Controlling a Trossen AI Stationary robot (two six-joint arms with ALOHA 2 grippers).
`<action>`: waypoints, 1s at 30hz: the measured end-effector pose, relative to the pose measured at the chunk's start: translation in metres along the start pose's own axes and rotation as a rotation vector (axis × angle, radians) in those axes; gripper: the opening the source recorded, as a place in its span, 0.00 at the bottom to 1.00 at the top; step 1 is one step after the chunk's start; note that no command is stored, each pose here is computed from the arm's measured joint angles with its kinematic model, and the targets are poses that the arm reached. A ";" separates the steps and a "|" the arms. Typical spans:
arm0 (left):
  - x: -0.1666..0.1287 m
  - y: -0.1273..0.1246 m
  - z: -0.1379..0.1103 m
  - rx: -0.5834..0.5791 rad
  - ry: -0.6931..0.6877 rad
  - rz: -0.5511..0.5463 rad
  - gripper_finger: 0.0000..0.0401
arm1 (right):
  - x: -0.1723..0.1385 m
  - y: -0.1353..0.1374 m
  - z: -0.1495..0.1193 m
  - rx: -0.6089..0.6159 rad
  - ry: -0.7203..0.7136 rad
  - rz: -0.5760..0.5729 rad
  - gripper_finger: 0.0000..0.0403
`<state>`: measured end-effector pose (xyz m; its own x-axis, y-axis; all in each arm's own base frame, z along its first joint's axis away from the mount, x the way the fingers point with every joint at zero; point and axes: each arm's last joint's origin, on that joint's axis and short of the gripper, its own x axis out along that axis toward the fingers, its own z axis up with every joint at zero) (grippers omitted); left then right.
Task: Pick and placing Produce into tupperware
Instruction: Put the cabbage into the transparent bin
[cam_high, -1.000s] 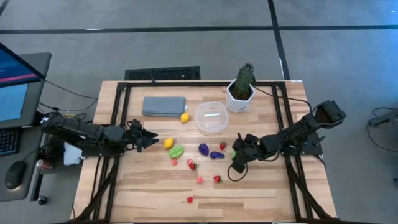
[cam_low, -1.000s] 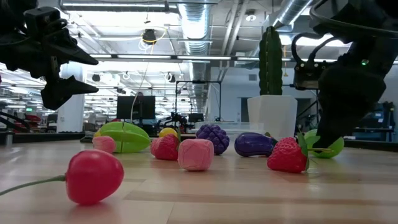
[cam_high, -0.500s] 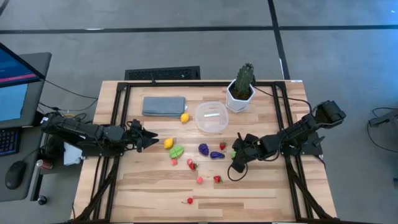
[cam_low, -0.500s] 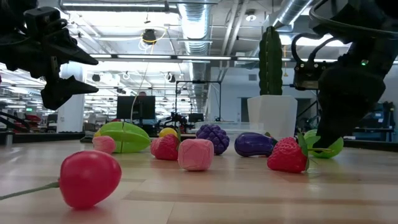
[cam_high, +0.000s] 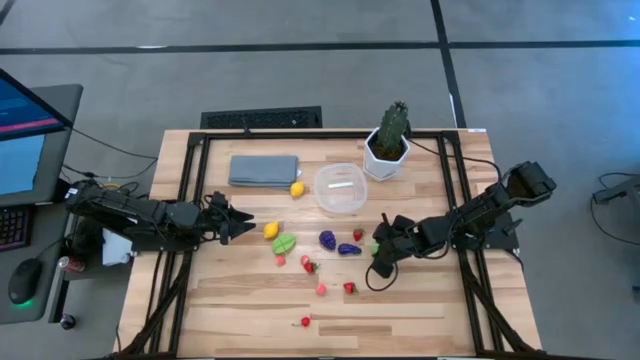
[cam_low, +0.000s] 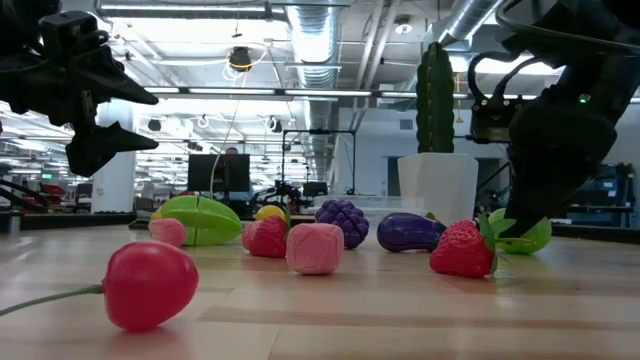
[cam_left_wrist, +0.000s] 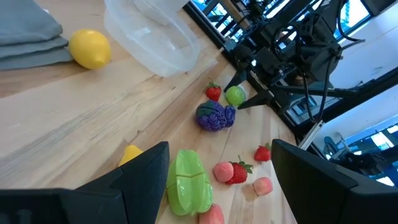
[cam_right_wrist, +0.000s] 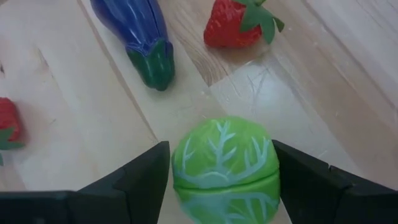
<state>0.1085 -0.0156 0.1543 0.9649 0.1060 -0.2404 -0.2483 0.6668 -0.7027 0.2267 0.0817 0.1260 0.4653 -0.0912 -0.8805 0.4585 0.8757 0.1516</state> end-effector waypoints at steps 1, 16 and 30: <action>0.000 0.000 0.000 -0.001 0.000 0.000 0.68 | 0.000 0.000 0.000 0.001 -0.001 0.001 0.72; 0.000 0.000 0.000 -0.001 -0.001 0.001 0.68 | 0.000 -0.001 -0.001 -0.003 0.007 -0.007 0.72; 0.000 0.000 0.000 -0.001 -0.001 0.001 0.68 | 0.000 -0.001 -0.001 -0.003 0.006 -0.007 0.63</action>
<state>0.1085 -0.0156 0.1541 0.9646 0.1076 -0.2408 -0.2498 0.6659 -0.7030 0.2259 0.0814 0.1257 0.4571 -0.0944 -0.8844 0.4593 0.8766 0.1438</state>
